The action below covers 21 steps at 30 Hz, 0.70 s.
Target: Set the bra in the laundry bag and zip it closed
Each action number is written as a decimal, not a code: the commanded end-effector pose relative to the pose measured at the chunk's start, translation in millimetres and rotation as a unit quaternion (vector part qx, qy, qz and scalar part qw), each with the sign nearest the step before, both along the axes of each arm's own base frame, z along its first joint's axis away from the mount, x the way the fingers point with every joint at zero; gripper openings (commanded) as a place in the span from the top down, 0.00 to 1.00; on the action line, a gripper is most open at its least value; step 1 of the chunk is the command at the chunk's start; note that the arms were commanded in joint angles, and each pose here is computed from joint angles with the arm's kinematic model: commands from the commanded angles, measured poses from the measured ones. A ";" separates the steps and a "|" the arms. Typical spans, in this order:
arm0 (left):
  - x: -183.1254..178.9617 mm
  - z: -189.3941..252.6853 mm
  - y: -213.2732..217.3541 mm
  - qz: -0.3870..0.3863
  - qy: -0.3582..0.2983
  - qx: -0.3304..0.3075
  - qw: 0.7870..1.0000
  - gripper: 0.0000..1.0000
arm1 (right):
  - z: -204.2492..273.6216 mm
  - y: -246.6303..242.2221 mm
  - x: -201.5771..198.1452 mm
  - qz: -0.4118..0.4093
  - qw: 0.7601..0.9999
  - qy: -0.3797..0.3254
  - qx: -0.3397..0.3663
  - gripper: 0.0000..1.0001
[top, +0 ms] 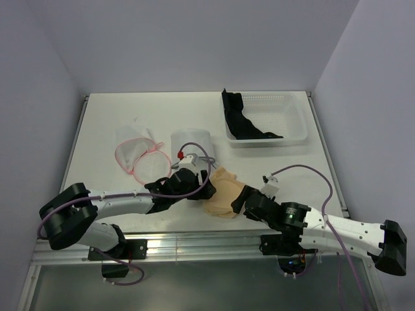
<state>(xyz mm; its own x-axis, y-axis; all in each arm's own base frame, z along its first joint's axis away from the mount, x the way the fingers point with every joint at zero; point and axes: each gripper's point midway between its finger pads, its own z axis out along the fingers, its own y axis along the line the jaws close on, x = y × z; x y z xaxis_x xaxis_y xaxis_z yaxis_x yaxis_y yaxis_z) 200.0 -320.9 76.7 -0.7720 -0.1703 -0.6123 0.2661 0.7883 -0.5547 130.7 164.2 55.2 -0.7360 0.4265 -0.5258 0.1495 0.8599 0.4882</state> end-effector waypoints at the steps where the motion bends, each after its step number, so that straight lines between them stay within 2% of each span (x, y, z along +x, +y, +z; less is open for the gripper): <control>1: 10.4 11.3 -17.2 0.019 -0.018 -0.019 0.999 0.23 | -1.4 12.8 8.6 -0.024 0.998 0.002 0.056 0.11; 6: 4.5 -9.6 -19.4 0.024 0.003 -0.001 1.000 0.32 | -5.2 18.8 20.6 -0.037 0.995 -0.001 0.097 0.12; 7: 3.6 -12.7 -19.3 0.024 0.006 0.001 1.000 0.39 | -4.8 20.4 22.7 -0.038 0.994 -0.005 0.105 0.12; 10: -0.4 -20.6 -21.7 0.020 0.014 0.007 1.000 0.49 | -3.5 21.3 28.7 -0.047 0.992 -0.011 0.117 0.11; 21: -8.7 -29.6 -32.8 0.012 0.023 0.011 1.000 0.66 | -14.5 43.1 31.0 -0.036 0.987 0.010 0.156 0.13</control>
<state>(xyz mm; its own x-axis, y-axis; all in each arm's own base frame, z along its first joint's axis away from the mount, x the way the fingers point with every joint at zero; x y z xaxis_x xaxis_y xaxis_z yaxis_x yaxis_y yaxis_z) 183.8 -336.0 29.9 -0.8158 -0.1327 -0.5629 0.2125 0.8365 -0.5051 156.1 195.8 34.9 -0.7149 0.5884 -0.3777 0.2247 0.7050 0.6727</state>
